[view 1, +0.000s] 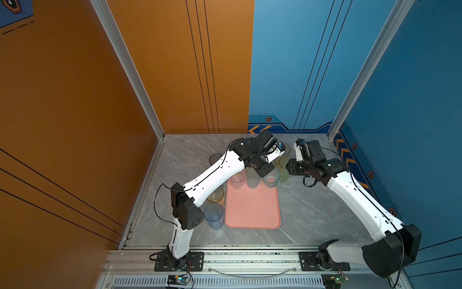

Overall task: Place the glasses into the tray
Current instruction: Place the glass on the tray.

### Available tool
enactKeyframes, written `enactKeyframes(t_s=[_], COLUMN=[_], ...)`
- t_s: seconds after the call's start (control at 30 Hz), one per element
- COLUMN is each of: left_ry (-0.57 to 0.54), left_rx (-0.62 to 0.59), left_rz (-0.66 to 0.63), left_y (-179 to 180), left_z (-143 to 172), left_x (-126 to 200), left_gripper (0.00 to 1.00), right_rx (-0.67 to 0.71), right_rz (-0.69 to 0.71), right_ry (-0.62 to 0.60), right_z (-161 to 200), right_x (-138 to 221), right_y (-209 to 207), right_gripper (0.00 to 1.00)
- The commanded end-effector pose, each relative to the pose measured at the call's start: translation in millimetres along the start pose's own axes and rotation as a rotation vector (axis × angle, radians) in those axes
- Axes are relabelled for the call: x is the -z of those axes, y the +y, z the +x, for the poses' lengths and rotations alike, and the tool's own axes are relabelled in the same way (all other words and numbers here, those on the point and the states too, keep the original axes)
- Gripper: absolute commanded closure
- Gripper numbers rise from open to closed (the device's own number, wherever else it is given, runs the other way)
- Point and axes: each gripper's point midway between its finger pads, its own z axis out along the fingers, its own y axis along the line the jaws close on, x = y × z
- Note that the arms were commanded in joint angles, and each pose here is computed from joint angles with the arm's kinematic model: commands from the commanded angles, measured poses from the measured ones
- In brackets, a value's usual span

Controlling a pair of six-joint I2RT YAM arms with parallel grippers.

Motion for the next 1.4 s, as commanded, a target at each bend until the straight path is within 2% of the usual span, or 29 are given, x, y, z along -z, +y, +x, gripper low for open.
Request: enactKeyframes(t_s=[0.0, 0.43, 1.37], left_ry=[0.033, 0.141, 0.201], left_rx=[-0.039, -0.058, -0.059], left_rz=[0.011, -0.018, -0.014], left_y=[-3, 15, 40], left_z=[-1, 5, 18], left_x=[-10, -61, -115], left_gripper=[0.93, 0.93, 0.93], right_rx=[-0.01, -0.016, -0.016], right_rz=[-0.011, -0.009, -0.042], right_ry=[0.005, 0.021, 0.065], right_z=[5, 5, 9], right_x=[8, 2, -24], right_y=[-5, -15, -12], right_gripper=[0.64, 0.64, 0.64])
